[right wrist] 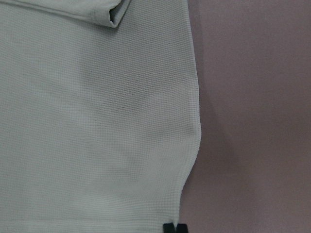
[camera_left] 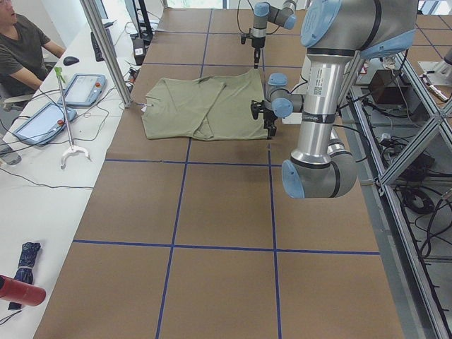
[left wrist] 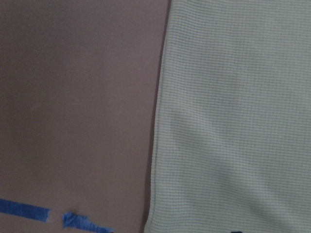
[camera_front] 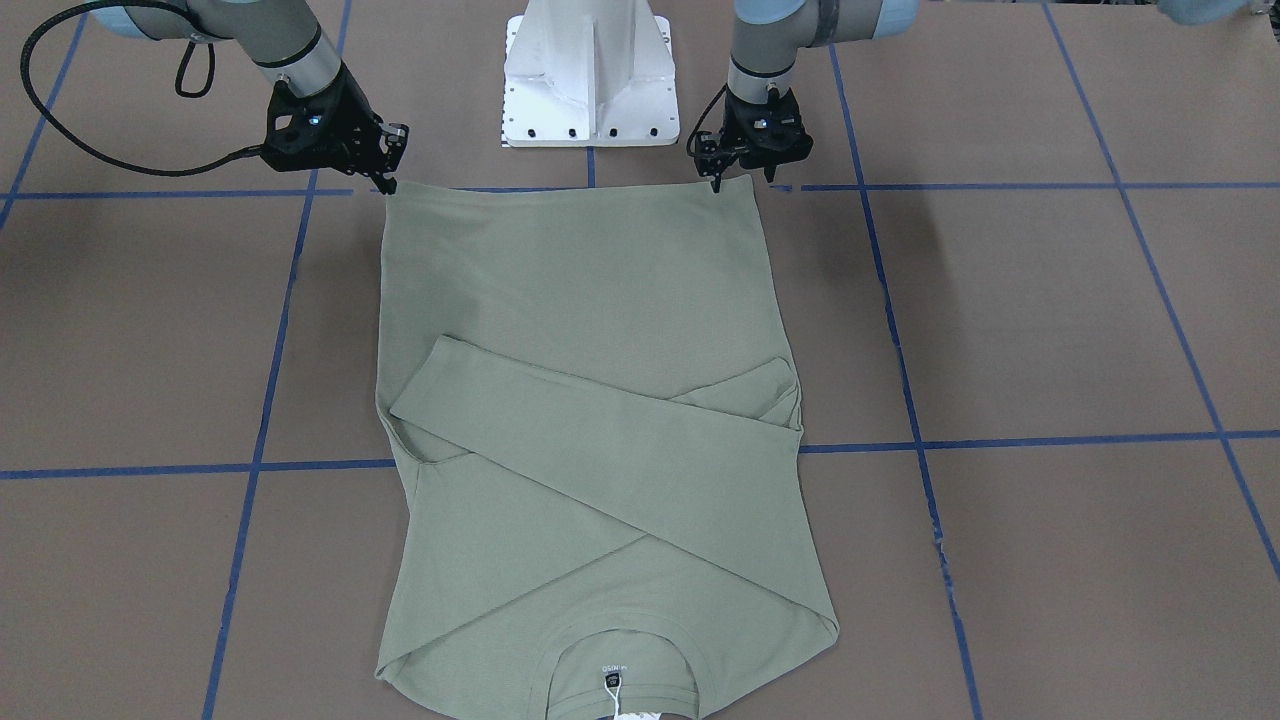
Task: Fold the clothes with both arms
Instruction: 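Grasp the hem corners nearest the robot with both grippers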
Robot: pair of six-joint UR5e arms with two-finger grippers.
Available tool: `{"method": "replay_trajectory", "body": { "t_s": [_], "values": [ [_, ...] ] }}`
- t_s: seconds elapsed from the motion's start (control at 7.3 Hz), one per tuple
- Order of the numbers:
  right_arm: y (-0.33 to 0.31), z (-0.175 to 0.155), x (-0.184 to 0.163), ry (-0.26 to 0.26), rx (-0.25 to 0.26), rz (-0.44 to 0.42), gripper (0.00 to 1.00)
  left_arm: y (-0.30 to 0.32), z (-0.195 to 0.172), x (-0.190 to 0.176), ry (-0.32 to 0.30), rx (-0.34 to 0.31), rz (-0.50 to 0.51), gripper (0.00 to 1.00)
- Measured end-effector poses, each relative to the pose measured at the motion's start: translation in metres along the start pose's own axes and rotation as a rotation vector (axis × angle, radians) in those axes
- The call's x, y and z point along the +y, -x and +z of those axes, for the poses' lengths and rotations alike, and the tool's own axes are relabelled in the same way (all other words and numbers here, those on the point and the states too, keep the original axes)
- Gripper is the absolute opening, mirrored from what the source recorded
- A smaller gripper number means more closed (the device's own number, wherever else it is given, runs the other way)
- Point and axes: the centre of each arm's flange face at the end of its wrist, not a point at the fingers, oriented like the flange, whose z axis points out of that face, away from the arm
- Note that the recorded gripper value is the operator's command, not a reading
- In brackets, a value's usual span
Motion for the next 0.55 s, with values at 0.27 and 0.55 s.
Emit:
{"method": "replay_trajectory", "body": {
  "t_s": [0.27,0.55],
  "values": [
    [-0.0002,-0.0003,-0.0007,-0.001,0.0,0.001,0.0,0.0,0.0057,-0.0001,0.002,-0.01,-0.001,0.77],
    [-0.0009,-0.0016,-0.0018,0.001,-0.001,0.004,0.0,-0.0013,0.009,0.0,0.004,-0.016,-0.001,0.66]
  ]
}}
